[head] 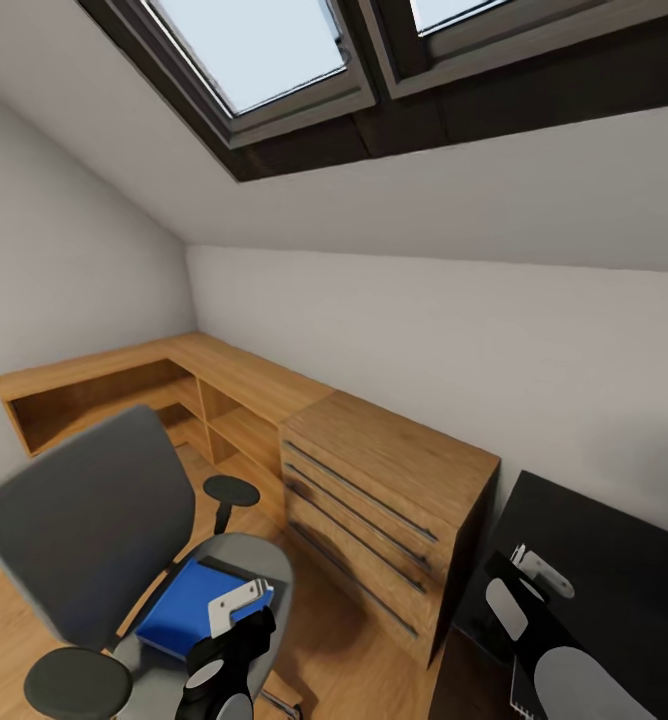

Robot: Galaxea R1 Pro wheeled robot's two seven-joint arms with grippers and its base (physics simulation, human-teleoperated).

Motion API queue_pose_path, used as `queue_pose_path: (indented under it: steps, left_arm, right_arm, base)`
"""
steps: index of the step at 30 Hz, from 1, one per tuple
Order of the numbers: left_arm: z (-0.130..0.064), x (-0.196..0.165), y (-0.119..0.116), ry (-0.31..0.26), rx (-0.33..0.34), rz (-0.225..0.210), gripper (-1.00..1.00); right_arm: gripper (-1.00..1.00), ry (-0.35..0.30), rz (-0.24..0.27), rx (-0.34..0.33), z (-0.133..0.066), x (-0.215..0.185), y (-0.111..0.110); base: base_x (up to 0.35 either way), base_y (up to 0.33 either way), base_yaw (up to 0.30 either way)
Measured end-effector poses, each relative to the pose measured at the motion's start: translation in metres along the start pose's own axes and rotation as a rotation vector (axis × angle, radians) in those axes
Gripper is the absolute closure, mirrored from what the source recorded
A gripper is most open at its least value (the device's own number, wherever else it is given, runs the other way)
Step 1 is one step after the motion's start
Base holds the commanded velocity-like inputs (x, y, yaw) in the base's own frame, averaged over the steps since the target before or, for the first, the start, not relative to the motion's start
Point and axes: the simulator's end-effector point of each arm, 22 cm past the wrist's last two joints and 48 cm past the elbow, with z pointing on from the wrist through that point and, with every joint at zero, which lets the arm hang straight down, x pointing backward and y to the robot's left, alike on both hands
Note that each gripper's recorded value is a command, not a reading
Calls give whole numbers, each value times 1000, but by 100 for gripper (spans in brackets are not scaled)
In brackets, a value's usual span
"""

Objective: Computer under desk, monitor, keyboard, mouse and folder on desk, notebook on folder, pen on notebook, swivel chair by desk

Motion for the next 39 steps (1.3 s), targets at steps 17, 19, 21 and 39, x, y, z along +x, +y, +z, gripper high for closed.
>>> queue_pose_path:
  steps: [17,19,21,39]
  left_arm:
    - [4,4,1,2,-1,1,-100]
    - [6,6,1,2,-1,1,-100]
    - [8,8,1,2,-1,1,-100]
    - [23,23,4,4,0,-1,-100]
  right_arm:
    - [100,1,0,-1,3,4,0]
    - [100,1,0,-1,4,6,-1]
    - [100,1,0,-1,6,8,-2]
    - [100,-3,-6,-7,19,23,-4]
  base:
    - [0,0,0]
    - [0,0,0]
    - [0,0,0]
    - [0,0,0]
